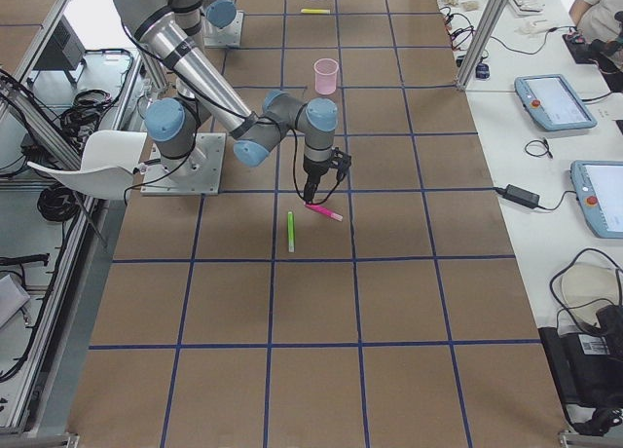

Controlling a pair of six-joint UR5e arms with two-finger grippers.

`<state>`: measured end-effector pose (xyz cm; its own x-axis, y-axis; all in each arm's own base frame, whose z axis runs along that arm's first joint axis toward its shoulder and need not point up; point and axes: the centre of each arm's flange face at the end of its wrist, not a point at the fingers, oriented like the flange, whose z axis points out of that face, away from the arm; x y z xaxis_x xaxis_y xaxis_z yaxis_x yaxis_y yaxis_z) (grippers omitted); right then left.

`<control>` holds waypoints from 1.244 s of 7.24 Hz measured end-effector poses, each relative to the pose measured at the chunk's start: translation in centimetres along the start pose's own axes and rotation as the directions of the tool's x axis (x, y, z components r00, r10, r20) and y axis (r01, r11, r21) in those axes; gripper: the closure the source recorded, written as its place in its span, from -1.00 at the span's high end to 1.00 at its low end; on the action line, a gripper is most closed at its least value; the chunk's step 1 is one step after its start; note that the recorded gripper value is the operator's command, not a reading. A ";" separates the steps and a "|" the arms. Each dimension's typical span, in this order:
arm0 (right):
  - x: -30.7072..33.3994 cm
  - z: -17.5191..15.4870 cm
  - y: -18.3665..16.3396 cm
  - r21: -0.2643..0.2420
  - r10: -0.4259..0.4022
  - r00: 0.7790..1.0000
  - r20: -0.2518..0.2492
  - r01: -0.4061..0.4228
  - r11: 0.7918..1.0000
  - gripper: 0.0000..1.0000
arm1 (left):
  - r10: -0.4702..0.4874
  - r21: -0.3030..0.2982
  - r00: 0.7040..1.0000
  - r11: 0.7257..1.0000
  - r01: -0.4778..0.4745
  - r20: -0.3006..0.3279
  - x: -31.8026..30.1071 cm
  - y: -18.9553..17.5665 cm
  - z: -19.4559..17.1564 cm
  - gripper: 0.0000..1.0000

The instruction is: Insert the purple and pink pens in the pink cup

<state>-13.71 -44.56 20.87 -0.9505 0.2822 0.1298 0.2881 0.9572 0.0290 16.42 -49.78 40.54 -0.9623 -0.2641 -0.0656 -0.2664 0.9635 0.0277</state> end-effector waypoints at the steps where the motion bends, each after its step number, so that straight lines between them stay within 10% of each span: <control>1: 0.1 0.6 -0.1 -0.009 0.001 1.000 0.009 -0.001 1.000 0.91 | -0.012 0.005 1.000 1.000 0.012 -0.002 -2.2 -0.3 2.3 1.00; 9: 1.1 3.2 -0.4 -0.053 0.018 1.000 0.020 -0.017 0.998 0.33 | 0.023 0.014 1.000 1.000 -0.022 -0.016 -4.8 -4.1 16.8 0.98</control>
<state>-15.27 -44.41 17.85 -0.9473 0.3008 0.1106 0.3101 0.9474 0.0789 23.08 -51.71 24.00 -0.9688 -0.2429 -0.0486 -0.2438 0.9697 0.0148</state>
